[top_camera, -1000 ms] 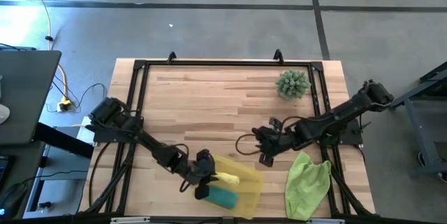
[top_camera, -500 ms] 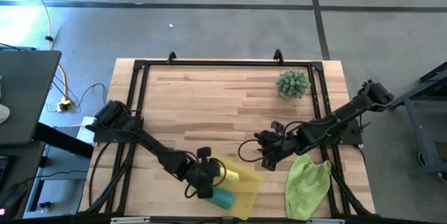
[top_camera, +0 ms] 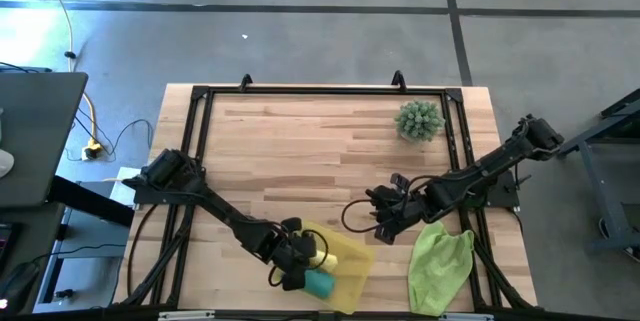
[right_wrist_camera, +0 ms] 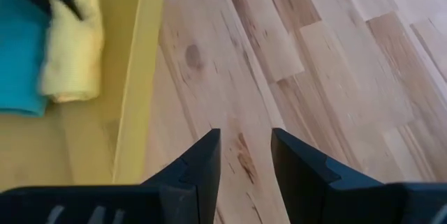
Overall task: Roll microfiber towels into tight, uniform cylinder then place into a basket
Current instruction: Put the rolled yellow towel into the yellow bin, then fold the green towel
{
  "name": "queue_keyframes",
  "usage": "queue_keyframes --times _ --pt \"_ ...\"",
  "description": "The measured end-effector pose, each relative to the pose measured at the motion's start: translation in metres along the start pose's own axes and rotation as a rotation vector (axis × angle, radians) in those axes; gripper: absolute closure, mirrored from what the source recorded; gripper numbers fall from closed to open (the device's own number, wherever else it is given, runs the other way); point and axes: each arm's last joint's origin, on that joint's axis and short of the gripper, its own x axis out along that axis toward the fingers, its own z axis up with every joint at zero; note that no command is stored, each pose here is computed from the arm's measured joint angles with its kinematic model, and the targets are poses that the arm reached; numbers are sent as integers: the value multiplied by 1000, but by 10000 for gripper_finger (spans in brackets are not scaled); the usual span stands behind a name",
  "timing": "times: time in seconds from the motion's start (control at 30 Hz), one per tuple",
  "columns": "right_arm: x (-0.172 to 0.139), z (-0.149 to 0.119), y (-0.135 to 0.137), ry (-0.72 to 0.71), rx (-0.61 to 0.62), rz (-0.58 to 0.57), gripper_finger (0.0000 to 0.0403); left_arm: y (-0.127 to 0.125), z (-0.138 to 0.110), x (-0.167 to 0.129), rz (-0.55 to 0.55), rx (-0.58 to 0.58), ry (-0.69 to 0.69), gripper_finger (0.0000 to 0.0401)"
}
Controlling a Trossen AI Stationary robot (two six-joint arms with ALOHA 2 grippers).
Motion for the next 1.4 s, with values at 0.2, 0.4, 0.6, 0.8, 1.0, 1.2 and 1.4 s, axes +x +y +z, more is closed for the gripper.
queue_keyframes --times 0.2,0.4,0.6,0.8,1.0,1.2,1.4 --pt "0 -1 0 9 -5 -6 286 1 1 1 -10 -34 9 361" --pt "0 -2 -1 22 -9 -5 286 1 2 0 -1 -38 4 303" --pt "0 -5 0 79 30 29 286 -1 11 -12 63 -20 47 250" --pt "-2 -12 1 223 131 87 286 -12 24 -39 123 41 90 232" --pt "-14 -34 19 438 232 216 286 -31 34 -61 86 115 60 235" --pt "-32 -65 42 545 360 212 286 -48 37 -75 78 165 -21 240" --pt "-30 -99 54 689 459 32 286 -52 38 -78 69 180 -44 240"
